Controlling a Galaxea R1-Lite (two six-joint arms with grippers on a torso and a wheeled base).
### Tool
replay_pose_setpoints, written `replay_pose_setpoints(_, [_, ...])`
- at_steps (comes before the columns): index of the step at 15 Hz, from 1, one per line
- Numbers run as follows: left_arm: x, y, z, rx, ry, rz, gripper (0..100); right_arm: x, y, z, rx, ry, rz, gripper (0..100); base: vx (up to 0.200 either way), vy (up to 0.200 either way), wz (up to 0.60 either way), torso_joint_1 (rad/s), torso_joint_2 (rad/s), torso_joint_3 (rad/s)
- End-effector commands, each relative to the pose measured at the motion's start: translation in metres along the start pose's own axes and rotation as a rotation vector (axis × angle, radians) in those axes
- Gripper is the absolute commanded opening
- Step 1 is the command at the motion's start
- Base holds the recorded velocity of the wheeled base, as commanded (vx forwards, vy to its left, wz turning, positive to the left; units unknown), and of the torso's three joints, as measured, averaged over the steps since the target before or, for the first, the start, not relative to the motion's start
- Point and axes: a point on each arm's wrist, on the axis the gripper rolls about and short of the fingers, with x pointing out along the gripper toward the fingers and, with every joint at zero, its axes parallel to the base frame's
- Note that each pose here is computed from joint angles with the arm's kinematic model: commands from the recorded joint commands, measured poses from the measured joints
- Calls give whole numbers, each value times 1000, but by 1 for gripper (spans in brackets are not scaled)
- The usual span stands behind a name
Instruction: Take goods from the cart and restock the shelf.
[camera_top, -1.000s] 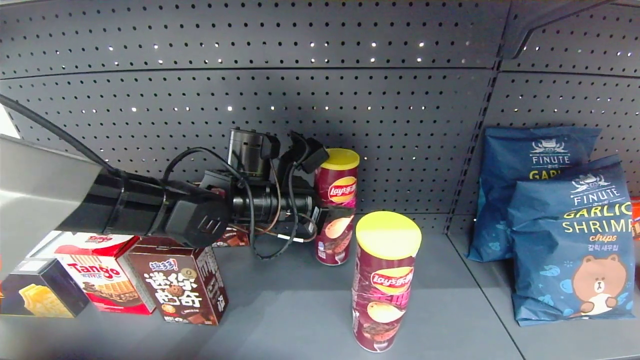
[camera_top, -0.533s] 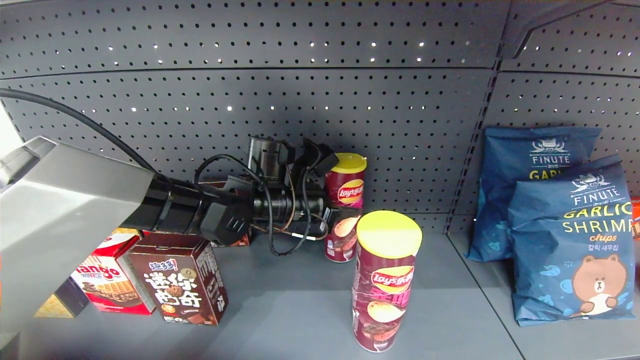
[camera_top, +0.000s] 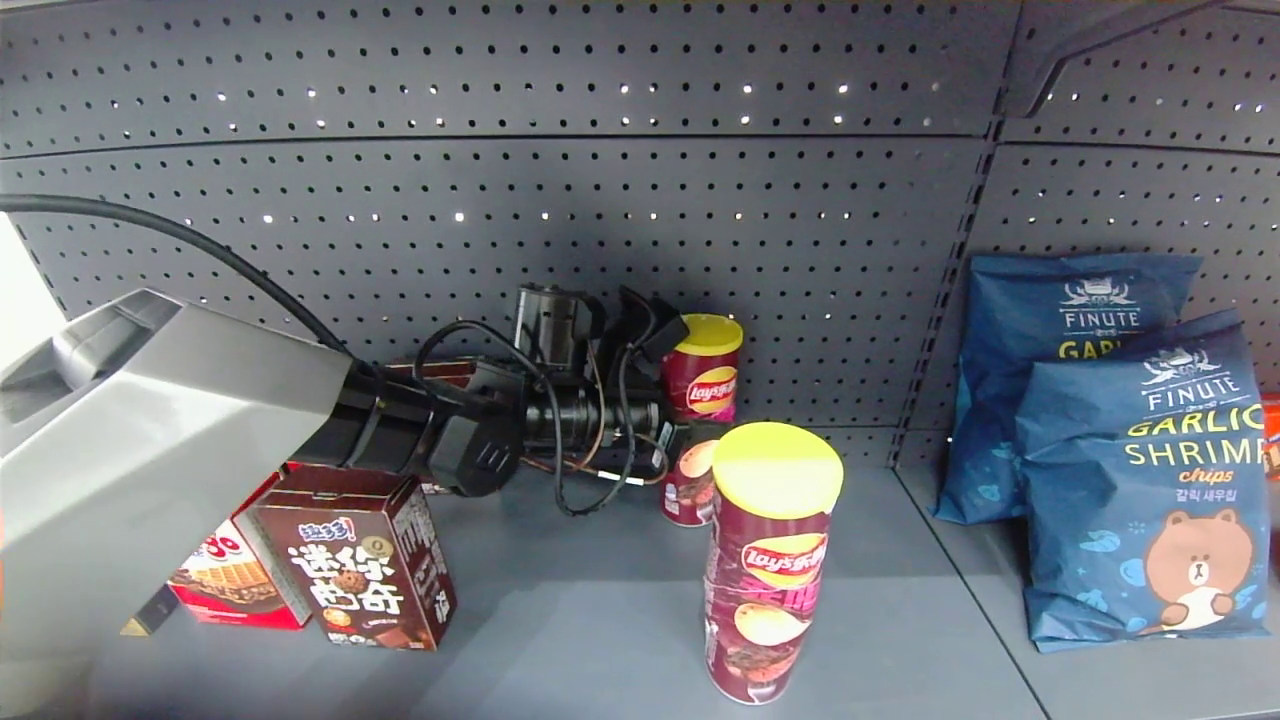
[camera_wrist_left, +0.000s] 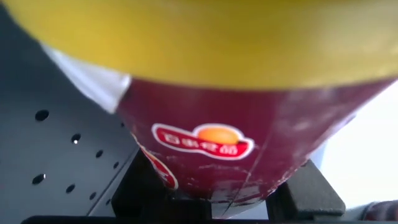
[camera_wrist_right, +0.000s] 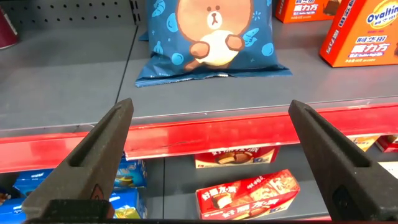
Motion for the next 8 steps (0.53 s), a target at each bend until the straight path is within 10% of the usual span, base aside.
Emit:
replay_pose_setpoints(1, [6, -3, -4, 0, 4, -11, 0, 0, 0, 0, 0, 2, -1, 100, 0, 0, 0, 0, 0, 0])
replay_pose_setpoints(2, [7, -3, -5, 1, 4, -11, 0, 0, 0, 0, 0, 2, 1, 100, 0, 0, 0, 0, 0, 0])
replay_pose_setpoints(3, [7, -3, -5, 4, 3, -12, 100, 0, 0, 0, 0, 2, -1, 100, 0, 0, 0, 0, 0, 0])
replay_pose_setpoints(8, [6, -6, -4, 4, -12, -13, 100, 0, 0, 0, 0, 2, 1, 100, 0, 0, 0, 0, 0, 0])
